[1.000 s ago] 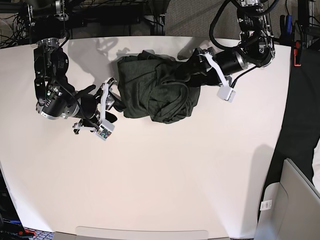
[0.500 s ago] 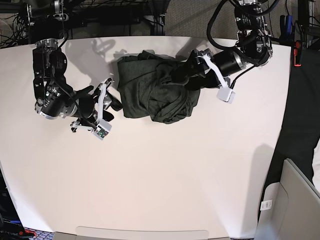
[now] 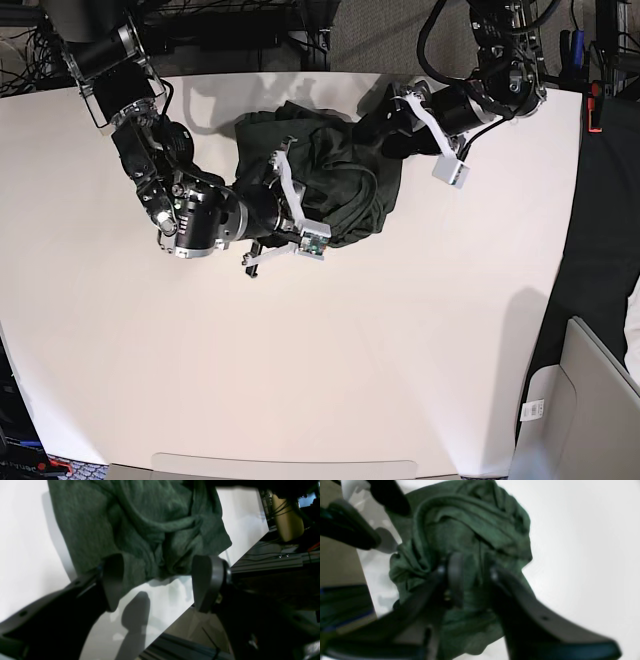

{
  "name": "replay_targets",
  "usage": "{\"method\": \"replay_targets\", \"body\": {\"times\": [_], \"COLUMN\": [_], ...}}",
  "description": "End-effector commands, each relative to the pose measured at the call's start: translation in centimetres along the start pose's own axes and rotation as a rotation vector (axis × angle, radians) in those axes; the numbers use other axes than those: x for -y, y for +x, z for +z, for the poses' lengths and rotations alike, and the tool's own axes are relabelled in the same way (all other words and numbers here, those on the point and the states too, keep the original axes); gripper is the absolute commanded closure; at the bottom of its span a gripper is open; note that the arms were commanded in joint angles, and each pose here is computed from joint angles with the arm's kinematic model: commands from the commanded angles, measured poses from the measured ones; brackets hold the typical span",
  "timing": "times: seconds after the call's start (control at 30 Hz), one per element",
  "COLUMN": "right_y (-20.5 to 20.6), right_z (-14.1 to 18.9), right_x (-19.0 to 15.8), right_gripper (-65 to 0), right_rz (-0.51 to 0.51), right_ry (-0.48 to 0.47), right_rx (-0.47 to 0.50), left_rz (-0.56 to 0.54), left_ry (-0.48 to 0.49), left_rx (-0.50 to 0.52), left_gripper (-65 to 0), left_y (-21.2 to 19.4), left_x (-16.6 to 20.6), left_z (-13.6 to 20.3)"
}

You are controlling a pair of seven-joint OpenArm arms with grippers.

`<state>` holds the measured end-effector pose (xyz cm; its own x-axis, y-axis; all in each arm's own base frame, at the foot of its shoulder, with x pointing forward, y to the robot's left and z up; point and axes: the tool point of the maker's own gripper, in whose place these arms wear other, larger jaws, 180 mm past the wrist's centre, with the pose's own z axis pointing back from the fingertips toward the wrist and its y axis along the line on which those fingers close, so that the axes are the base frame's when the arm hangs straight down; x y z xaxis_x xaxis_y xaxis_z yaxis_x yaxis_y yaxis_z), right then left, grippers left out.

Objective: Fold the T-shirt properly

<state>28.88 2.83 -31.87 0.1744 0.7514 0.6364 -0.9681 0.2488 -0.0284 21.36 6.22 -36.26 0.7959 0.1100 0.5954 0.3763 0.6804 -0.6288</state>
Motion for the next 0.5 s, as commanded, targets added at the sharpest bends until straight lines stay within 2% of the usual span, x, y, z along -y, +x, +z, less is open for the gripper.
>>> {"method": "replay_targets", "body": {"times": [0.0, 0.27, 0.47], "right_y": [1.6, 0.9, 1.9], "right_z": [0.4, -1.7, -3.2], "right_x": [0.4, -1.4, -2.7], "right_gripper": [-9.6, -11.0, -11.0], "right_rz": [0.034, 0.059, 0.055], "right_ry": [-0.003, 0.071, 0.115], "right_rx": [0.038, -0.043, -0.031], "left_rz": [-0.011, 0.097, 0.089], "left_ry": [-0.019, -0.033, -0.043], "left_rx": [0.029, -0.004, 0.011], "left_gripper": [-41.4, -41.3, -40.7], "left_y": [0.8, -1.3, -0.6], "left_x": [0.4, -0.7, -0.5], "left_z": [0.1, -1.2, -1.6]}}
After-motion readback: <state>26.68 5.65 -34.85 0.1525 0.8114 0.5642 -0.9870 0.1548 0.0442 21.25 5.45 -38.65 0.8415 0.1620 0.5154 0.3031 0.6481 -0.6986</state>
